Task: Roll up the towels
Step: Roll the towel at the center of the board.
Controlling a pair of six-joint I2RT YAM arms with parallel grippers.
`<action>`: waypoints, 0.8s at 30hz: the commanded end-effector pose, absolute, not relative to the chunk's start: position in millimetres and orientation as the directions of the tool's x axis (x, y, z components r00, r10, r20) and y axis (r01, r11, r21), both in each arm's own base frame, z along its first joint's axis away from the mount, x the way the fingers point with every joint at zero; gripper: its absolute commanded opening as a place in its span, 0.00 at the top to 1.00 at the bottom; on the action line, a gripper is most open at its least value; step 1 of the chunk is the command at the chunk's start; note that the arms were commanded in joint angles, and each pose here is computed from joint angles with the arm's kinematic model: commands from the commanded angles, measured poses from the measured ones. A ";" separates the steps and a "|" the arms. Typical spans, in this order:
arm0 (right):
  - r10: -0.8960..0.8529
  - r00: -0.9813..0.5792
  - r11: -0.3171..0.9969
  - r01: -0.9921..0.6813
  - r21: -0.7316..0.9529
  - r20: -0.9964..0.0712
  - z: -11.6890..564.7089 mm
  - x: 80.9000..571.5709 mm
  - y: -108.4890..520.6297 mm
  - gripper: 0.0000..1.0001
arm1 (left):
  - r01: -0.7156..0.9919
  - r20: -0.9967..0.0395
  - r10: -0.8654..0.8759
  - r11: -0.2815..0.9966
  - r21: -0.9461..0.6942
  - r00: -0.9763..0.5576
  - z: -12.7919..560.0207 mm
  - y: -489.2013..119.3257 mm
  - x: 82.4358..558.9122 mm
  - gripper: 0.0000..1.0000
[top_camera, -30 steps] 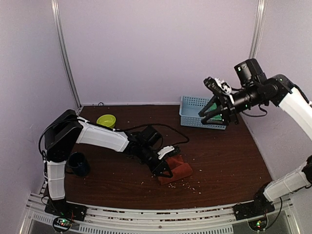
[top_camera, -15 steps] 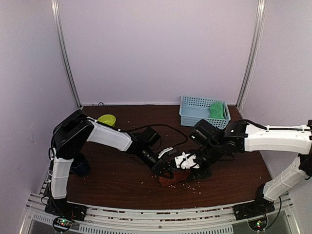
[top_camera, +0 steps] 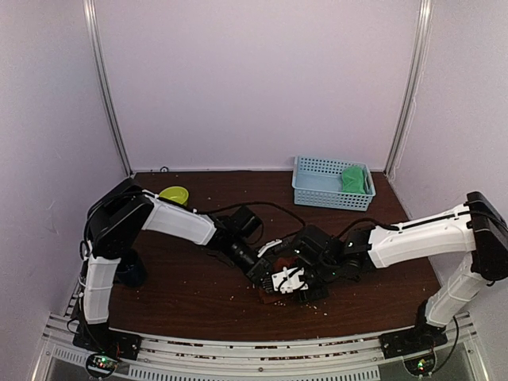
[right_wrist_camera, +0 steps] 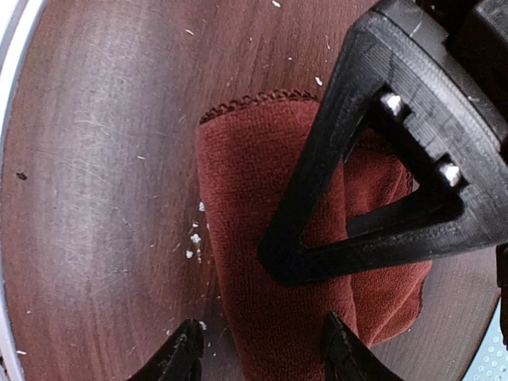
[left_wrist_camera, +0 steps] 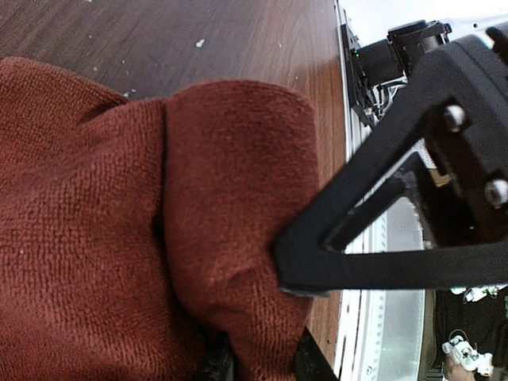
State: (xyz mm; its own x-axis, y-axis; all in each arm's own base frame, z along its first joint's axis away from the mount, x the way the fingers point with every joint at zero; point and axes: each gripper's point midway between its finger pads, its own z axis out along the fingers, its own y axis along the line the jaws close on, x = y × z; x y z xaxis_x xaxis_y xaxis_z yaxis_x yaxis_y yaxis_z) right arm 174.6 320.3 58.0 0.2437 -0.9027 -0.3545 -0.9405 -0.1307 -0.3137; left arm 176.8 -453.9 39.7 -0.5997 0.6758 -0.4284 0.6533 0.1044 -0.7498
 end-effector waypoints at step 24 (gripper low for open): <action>-0.968 -0.071 -0.013 -0.945 0.327 -0.243 43.8 144.6 339.2 0.88 | 0.868 -0.857 0.481 0.489 0.086 -0.186 213.2 -309.6 237.3 0.36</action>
